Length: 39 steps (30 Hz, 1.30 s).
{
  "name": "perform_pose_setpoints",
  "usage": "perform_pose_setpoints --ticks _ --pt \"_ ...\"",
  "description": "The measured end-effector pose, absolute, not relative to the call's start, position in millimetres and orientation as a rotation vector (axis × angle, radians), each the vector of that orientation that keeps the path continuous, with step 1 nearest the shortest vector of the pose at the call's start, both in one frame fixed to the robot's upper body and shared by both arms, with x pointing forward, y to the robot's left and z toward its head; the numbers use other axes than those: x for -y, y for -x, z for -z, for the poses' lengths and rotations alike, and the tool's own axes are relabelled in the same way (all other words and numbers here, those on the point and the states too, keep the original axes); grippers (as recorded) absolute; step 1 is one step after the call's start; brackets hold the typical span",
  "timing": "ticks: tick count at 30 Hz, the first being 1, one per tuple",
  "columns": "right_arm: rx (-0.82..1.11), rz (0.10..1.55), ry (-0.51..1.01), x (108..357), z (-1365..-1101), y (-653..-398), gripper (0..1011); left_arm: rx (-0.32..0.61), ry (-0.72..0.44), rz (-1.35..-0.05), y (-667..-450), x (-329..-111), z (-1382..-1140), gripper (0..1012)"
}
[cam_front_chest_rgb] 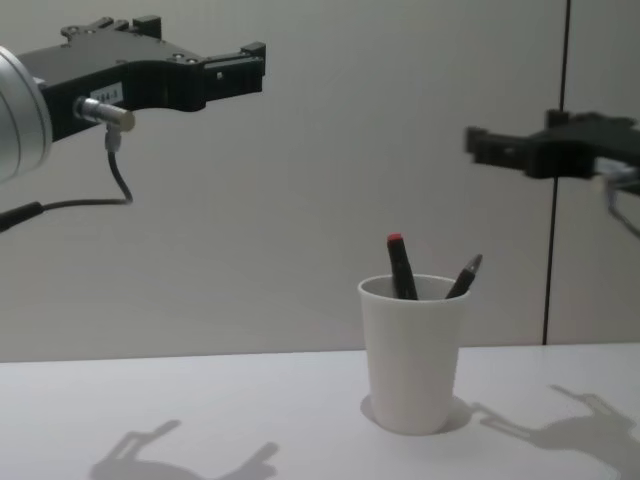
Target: Place the pen into the pen holder.
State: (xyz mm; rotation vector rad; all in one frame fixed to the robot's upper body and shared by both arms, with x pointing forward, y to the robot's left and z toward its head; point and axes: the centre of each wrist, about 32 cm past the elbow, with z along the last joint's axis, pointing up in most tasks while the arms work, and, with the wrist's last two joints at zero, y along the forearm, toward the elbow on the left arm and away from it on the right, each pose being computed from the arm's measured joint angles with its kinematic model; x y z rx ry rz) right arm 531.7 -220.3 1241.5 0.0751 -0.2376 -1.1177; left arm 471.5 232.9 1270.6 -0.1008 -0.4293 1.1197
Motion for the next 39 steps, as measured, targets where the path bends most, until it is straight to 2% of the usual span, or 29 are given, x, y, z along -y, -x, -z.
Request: perform_pose_setpoints --ticks 8,17,28,39 --pt "0.275 1.214 -0.055 244.4 -1247.0 -513.0 1001 0.422 0.095 -1.12 -472.6 -231.6 -1267.8 1001" --pt "0.251 1.213 -0.051 243.1 -1238.8 -505.7 1001 0.364 0.048 -1.124 -480.9 -220.6 -1246.8 1001" --pt "0.169 1.22 -0.041 240.1 -1213.5 -477.4 1001 0.279 -0.045 -1.124 -490.8 -201.5 -1210.1 1001" --pt "0.09 1.229 -0.029 237.8 -1192.3 -448.7 1001 0.268 -0.061 -1.124 -491.9 -198.4 -1204.7 1001"
